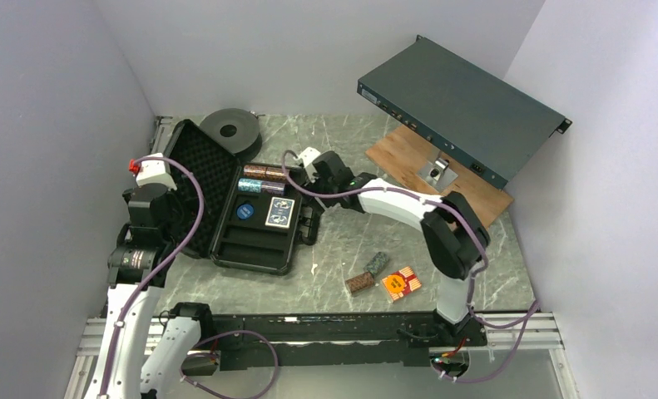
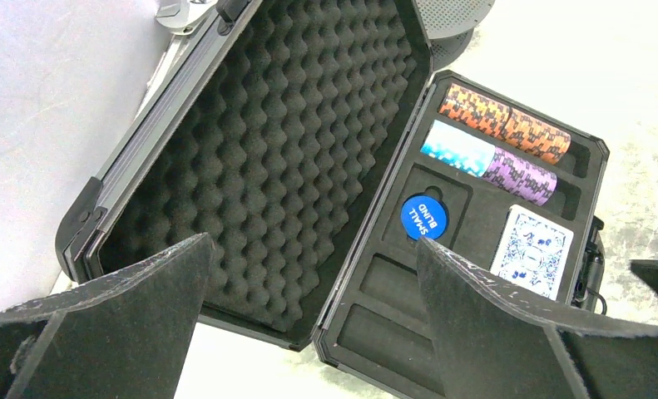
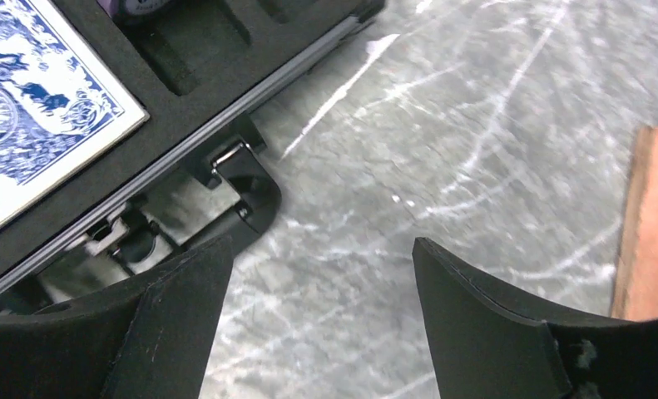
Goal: Pack up texas hold em set
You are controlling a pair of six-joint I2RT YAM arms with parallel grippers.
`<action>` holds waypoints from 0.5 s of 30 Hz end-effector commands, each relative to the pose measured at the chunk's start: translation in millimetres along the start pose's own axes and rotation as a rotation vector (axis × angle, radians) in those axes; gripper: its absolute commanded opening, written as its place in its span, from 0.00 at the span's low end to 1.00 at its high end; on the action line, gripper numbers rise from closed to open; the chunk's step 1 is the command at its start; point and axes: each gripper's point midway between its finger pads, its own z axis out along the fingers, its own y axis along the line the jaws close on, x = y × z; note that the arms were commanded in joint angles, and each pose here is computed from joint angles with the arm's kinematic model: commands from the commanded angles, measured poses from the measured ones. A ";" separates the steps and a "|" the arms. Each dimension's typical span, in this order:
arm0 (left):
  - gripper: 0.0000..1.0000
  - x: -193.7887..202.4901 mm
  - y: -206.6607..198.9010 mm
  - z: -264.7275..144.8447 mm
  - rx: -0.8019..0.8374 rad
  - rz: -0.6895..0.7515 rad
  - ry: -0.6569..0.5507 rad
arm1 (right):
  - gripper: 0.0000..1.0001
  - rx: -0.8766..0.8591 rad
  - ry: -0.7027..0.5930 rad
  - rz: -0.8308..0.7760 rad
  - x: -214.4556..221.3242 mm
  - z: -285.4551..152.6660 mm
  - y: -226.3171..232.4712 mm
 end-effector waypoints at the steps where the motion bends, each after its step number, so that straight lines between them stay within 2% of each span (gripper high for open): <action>1: 0.98 -10.1 -4.9 -2.4 0.023 -0.020 -0.035 | 0.83 0.058 -0.050 0.158 -16.6 -44.2 -14.7; 7: 0.98 -10.6 -3.2 -4.1 0.015 -0.019 -0.040 | 0.84 0.119 -0.048 0.334 -11.9 -79.1 -21.0; 8: 0.98 -10.6 -3.1 -4.5 0.014 -0.018 -0.040 | 0.87 0.141 -0.049 0.375 -9.7 -86.6 -24.0; 10: 0.98 -10.5 -3.8 -5.1 0.017 -0.016 -0.041 | 0.99 0.170 -0.035 0.447 0.4 -96.4 -25.8; 15: 0.98 -12.0 -4.3 -8.5 0.020 -0.011 -0.053 | 1.00 0.185 -0.079 0.583 21.3 -121.8 -23.4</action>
